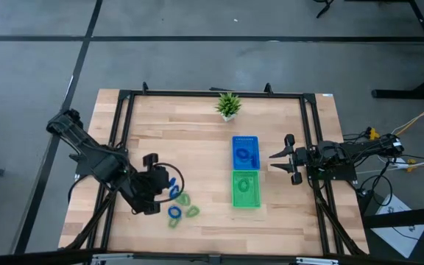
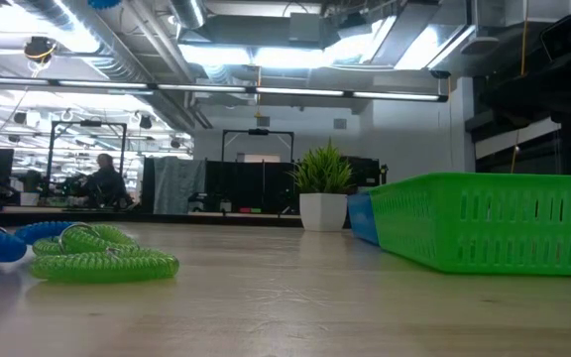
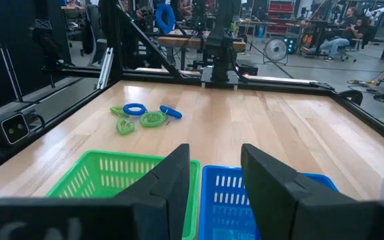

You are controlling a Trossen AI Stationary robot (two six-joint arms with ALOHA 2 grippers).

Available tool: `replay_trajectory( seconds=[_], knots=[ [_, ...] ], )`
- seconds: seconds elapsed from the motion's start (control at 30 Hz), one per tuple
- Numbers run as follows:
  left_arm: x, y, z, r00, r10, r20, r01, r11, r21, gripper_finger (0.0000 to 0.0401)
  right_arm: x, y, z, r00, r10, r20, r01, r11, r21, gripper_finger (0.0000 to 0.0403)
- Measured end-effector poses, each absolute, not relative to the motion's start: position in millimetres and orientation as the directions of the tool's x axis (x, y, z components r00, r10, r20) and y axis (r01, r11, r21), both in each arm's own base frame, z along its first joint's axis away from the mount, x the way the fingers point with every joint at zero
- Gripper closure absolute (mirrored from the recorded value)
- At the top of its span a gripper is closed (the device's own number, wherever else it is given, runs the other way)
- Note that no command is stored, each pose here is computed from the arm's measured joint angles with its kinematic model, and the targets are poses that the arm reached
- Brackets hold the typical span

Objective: Sort spring keychains
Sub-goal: Put the blue spring keychain into the blue bin

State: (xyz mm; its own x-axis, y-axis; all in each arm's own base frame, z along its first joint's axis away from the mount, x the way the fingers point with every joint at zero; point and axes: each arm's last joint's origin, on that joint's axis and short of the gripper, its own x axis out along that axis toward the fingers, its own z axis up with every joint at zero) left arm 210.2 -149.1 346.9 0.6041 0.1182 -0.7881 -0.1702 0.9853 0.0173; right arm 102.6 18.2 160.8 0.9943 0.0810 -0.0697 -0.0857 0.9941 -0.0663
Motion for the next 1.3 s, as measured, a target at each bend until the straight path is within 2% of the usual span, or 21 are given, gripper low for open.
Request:
replay_trajectory(
  seconds=[0.57, 1.3],
  knots=[
    [236.6, -107.1, 347.3, 0.575, 0.189, -0.796, -0.166, 0.98, 0.113, 0.0398, 102.6, 18.2, 160.8, 0.994, 0.081, -0.07, -0.086, 0.994, -0.066, 0.0267],
    [276.6, -50.5, 360.1, 0.7, 0.108, -0.706, 0.037, 0.982, 0.187, 0.0398, 102.6, 18.2, 160.8, 0.994, 0.081, -0.069, -0.086, 0.994, -0.066, 0.0267]
  ],
)
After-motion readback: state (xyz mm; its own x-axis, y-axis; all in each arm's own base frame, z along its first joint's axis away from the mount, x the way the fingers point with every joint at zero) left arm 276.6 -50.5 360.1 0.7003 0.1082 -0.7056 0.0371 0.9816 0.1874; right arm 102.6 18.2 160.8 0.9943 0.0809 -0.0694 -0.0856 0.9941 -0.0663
